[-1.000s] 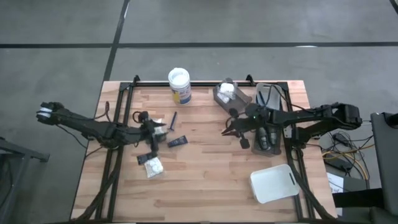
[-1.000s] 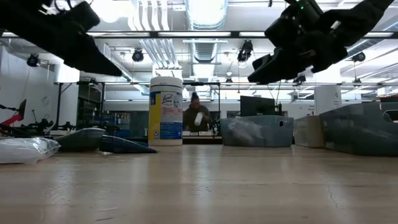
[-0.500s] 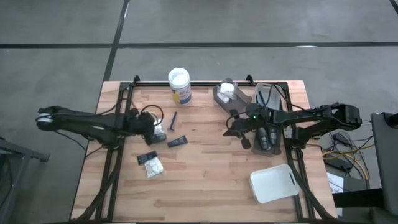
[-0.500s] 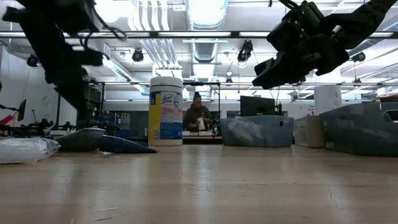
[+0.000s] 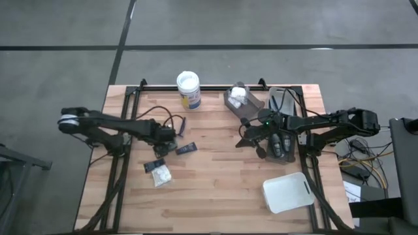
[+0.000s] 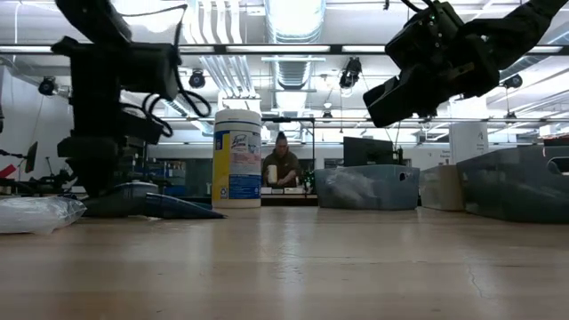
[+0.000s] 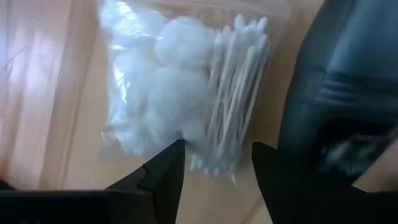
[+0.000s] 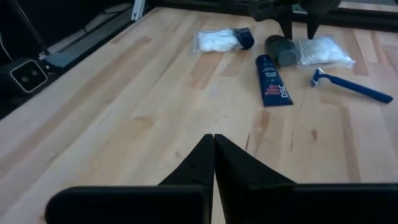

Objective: Pick & Place Travel size toiletries
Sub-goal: Move the white cotton pack to the center of the table

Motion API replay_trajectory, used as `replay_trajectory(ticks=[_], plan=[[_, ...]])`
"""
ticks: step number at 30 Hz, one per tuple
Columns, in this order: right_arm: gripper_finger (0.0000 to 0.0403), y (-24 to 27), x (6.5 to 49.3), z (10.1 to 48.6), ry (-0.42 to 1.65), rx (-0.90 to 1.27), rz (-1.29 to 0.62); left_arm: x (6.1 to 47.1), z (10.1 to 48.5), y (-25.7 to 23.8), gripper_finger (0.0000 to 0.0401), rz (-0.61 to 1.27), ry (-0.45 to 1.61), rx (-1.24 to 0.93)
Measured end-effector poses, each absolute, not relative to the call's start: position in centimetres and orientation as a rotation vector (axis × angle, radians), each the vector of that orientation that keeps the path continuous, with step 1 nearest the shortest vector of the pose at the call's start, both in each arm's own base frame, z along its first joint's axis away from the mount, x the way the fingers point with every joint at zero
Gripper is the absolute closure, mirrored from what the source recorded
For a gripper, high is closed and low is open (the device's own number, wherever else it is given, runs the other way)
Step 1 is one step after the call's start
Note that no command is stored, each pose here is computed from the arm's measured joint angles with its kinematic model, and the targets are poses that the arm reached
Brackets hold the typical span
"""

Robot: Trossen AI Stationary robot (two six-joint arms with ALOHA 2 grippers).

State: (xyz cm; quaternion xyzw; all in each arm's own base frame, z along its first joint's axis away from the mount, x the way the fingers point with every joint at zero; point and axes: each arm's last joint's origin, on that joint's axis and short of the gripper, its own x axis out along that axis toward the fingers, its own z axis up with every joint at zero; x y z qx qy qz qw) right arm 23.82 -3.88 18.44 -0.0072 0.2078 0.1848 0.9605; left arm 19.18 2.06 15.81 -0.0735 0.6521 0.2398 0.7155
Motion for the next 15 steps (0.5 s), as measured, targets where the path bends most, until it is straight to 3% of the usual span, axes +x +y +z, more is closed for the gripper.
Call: replay_trajectory(ticks=[7, 15], plan=[[0.0394, -3.9, 23.8, 18.4, 0.426, 0.012, 0.369, 22.2, 14.5, 2.1, 0.0208, 0.394, 1.449, -0.092], [0.0394, -3.9, 23.9, 18.6, 0.411, 0.006, 0.368, 27.1, 15.7, 2.4, 0.0208, 0.260, 1.311, -0.021]])
